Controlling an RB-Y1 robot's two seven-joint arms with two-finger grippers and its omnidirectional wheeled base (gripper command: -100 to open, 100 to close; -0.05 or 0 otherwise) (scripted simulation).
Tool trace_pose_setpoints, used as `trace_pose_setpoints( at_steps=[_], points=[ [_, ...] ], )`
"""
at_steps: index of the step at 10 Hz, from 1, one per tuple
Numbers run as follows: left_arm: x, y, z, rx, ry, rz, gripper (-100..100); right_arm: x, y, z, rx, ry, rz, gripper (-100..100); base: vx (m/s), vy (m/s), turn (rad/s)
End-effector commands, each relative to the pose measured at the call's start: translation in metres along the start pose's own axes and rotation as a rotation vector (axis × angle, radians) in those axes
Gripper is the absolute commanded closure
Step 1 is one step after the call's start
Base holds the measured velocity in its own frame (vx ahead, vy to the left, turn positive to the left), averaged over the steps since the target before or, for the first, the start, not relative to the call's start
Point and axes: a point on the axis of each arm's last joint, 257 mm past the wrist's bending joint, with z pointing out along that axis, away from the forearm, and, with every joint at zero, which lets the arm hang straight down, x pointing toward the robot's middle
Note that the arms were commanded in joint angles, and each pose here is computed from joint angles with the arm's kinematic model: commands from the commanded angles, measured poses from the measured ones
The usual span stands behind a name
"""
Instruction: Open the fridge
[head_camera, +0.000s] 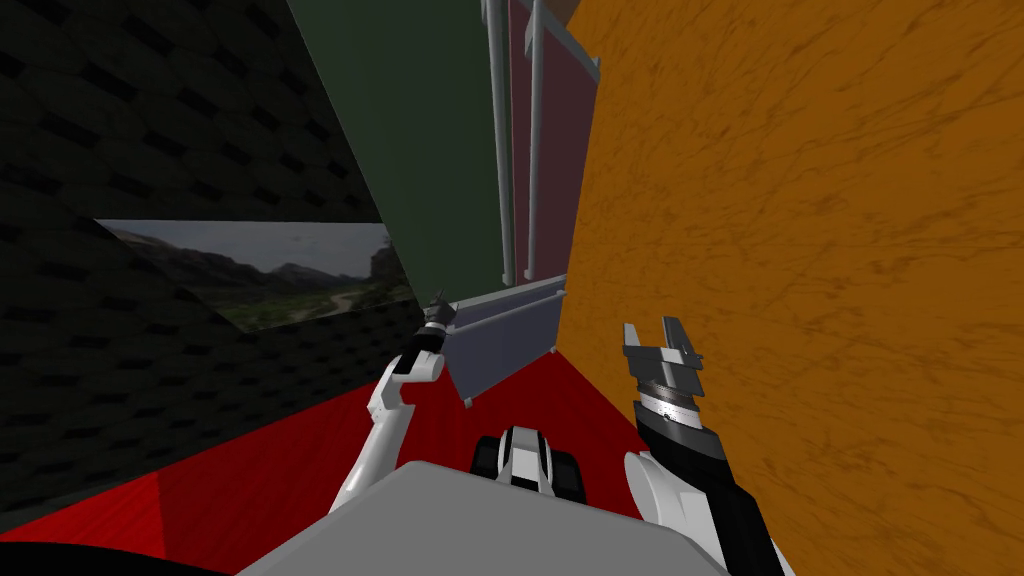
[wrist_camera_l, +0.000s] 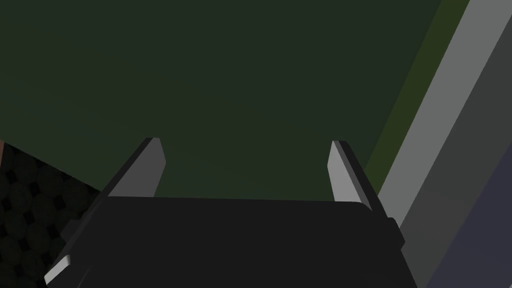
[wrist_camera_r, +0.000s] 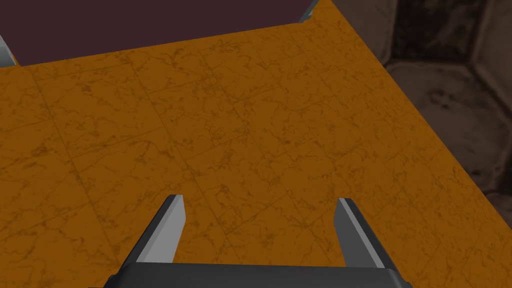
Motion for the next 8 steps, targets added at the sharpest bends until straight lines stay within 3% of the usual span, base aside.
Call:
trace_pose_setpoints(
  at_steps=[1, 3, 4, 8],
  points=[
    [-0.012, 0.005, 0.016, -0.03, -0.041, -0.068, -100, 0.0, 0.0, 0.0, 0.0, 0.0, 0.0, 0, 0.05, -0.116, -0.015],
    [-0.024, 0.013, 0.028, -0.064, -0.08, -0.135, -100, 0.0, 0.0, 0.0, 0.0, 0.0, 0.0, 0, 0.068, -0.176, -0.016],
    [-0.023, 0.013, 0.03, -0.068, -0.08, -0.137, -100, 0.0, 0.0, 0.0, 0.0, 0.0, 0.0, 0, 0.058, -0.119, 0.0],
    [-0.037, 0.028, 0.055, -0.132, -0.146, -0.288, -100, 0.0, 0.0, 0.0, 0.0, 0.0, 0.0, 0, 0.058, -0.142, -0.014]
  ],
)
